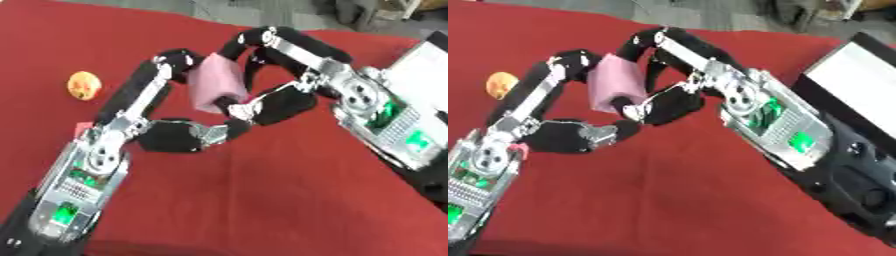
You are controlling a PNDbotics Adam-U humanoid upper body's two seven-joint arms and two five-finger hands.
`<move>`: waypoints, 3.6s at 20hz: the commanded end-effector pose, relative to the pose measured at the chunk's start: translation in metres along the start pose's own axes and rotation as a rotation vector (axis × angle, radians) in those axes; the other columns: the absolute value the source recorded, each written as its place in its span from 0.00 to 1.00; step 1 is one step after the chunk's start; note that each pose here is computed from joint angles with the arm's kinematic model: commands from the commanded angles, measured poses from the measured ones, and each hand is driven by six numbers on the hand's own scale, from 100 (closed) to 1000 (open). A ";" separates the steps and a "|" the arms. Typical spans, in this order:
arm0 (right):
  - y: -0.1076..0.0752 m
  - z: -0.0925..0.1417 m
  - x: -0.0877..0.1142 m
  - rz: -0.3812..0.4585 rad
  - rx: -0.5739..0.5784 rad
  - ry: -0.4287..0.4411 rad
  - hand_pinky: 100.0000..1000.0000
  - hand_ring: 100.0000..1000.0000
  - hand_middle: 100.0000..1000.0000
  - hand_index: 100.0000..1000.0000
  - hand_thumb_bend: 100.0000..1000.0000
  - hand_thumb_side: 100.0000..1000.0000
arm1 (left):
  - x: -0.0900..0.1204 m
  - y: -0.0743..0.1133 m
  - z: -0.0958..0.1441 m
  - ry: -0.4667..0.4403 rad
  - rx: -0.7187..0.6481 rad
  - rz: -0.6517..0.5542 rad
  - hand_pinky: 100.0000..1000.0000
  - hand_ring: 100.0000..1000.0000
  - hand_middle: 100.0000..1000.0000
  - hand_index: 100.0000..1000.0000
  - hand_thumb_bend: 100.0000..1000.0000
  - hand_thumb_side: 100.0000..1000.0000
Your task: Pick up the objects with one hand, pass them to the other hand, and then place them into the box on the other side of the table.
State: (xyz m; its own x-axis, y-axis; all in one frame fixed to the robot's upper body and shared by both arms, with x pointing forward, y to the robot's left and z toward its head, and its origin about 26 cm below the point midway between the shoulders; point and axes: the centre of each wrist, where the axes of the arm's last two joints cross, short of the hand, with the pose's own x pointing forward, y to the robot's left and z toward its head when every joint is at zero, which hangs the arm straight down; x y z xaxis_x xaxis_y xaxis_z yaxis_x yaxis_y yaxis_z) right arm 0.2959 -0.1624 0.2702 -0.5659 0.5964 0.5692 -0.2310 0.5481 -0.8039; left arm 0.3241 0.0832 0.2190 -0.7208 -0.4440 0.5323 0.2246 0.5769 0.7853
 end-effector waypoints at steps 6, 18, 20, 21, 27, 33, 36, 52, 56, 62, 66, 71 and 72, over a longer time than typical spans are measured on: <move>-0.027 0.008 -0.008 0.039 -0.109 0.032 0.65 0.39 0.35 0.26 0.00 0.00 | 0.001 0.002 -0.001 0.044 0.076 -0.020 0.75 0.75 0.69 0.76 0.63 0.48; -0.051 0.024 -0.026 -0.002 -0.252 0.079 0.64 0.38 0.35 0.25 0.00 0.00 | -0.012 0.003 0.001 0.112 0.130 -0.006 0.74 0.75 0.68 0.76 0.61 0.48; -0.057 0.030 -0.031 -0.004 -0.288 0.097 0.64 0.38 0.35 0.25 0.00 0.00 | -0.012 0.005 0.002 0.113 0.140 -0.007 0.74 0.74 0.68 0.75 0.60 0.48; -0.061 0.033 -0.033 -0.003 -0.306 0.106 0.64 0.37 0.35 0.25 0.00 0.00 | -0.012 0.006 0.003 0.112 0.144 -0.007 0.74 0.74 0.68 0.75 0.60 0.48; -0.086 0.064 -0.058 0.011 -0.516 0.249 0.64 0.37 0.35 0.25 0.00 0.00 | -0.009 0.019 0.010 0.094 0.184 -0.010 0.74 0.73 0.66 0.70 0.56 0.47; -0.086 0.089 -0.081 0.035 -0.682 0.445 0.64 0.37 0.35 0.25 0.00 0.00 | -0.002 0.030 0.018 0.063 0.217 -0.002 0.72 0.70 0.66 0.67 0.51 0.48; -0.084 0.098 -0.089 0.056 -0.753 0.524 0.64 0.37 0.35 0.25 0.00 0.00 | 0.002 0.035 0.021 0.046 0.226 0.001 0.72 0.69 0.67 0.66 0.51 0.47; -0.099 0.125 -0.101 0.205 -1.093 0.902 0.64 0.37 0.35 0.26 0.01 0.00 | 0.017 0.052 0.034 -0.014 0.264 0.007 0.71 0.68 0.64 0.64 0.49 0.46; -0.113 0.132 -0.098 0.240 -1.135 0.923 0.63 0.37 0.35 0.26 0.00 0.00 | 0.017 0.053 0.035 -0.010 0.270 0.004 0.71 0.68 0.63 0.63 0.49 0.46; -0.128 0.148 -0.098 0.325 -1.206 0.946 0.63 0.37 0.34 0.26 0.09 0.00 | 0.023 0.059 0.039 -0.035 0.285 -0.004 0.72 0.68 0.63 0.63 0.50 0.46; -0.132 0.159 -0.106 0.387 -1.232 0.988 0.63 0.38 0.34 0.27 0.11 0.00 | 0.025 0.061 0.038 -0.061 0.291 -0.007 0.72 0.68 0.63 0.63 0.50 0.45; -0.146 0.168 -0.123 0.463 -1.279 1.054 0.61 0.37 0.34 0.27 0.14 0.00 | 0.026 0.063 0.037 -0.084 0.300 -0.006 0.72 0.68 0.63 0.63 0.51 0.45; -0.148 0.169 -0.126 0.483 -1.289 1.063 0.61 0.37 0.34 0.27 0.15 0.00 | 0.026 0.063 0.037 -0.087 0.301 -0.006 0.72 0.68 0.63 0.63 0.51 0.45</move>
State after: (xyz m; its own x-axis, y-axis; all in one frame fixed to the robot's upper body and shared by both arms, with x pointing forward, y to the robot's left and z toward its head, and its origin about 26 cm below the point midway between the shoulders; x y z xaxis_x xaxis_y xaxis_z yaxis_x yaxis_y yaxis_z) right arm 0.2682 -0.4128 0.2713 0.1350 0.7296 0.6705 0.6691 0.4319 -0.6047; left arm 0.2977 0.1290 0.2616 -0.7579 -0.3935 0.5204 0.0534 0.7575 0.6506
